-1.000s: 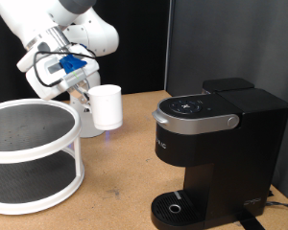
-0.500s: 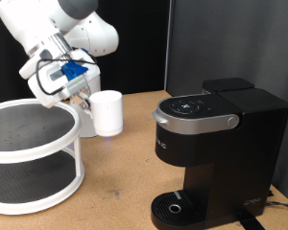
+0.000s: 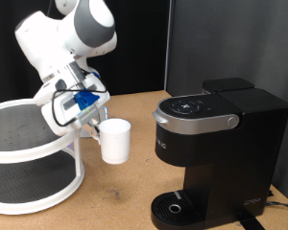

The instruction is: Make a cup of coffee with the keurig machine

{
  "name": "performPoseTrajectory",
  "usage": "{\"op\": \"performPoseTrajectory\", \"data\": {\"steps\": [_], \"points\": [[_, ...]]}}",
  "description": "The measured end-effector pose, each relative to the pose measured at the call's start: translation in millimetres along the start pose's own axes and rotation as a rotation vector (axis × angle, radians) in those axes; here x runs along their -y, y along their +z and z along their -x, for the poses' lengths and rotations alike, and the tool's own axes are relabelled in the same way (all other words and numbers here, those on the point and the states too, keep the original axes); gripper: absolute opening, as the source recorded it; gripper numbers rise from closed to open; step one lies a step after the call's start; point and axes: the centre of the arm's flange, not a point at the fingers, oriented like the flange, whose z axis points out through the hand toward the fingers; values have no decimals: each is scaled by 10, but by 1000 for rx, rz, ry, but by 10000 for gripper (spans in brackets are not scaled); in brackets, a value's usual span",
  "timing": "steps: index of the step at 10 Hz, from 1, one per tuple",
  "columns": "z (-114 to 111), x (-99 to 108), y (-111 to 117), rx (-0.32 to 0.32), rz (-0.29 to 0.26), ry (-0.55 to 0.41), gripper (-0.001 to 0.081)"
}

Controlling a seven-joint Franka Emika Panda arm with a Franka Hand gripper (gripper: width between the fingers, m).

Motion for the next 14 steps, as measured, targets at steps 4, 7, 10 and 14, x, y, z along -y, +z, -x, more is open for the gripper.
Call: {"op": "performPoseTrajectory", "data": {"steps": [4, 7, 10, 14], "points": [[134, -29, 414, -10, 13, 4, 67], [177, 14, 643, -13, 14, -1, 67], [116, 60, 811, -25, 2, 5, 67], [-14, 128, 1015, -39, -30, -7, 67]]}}
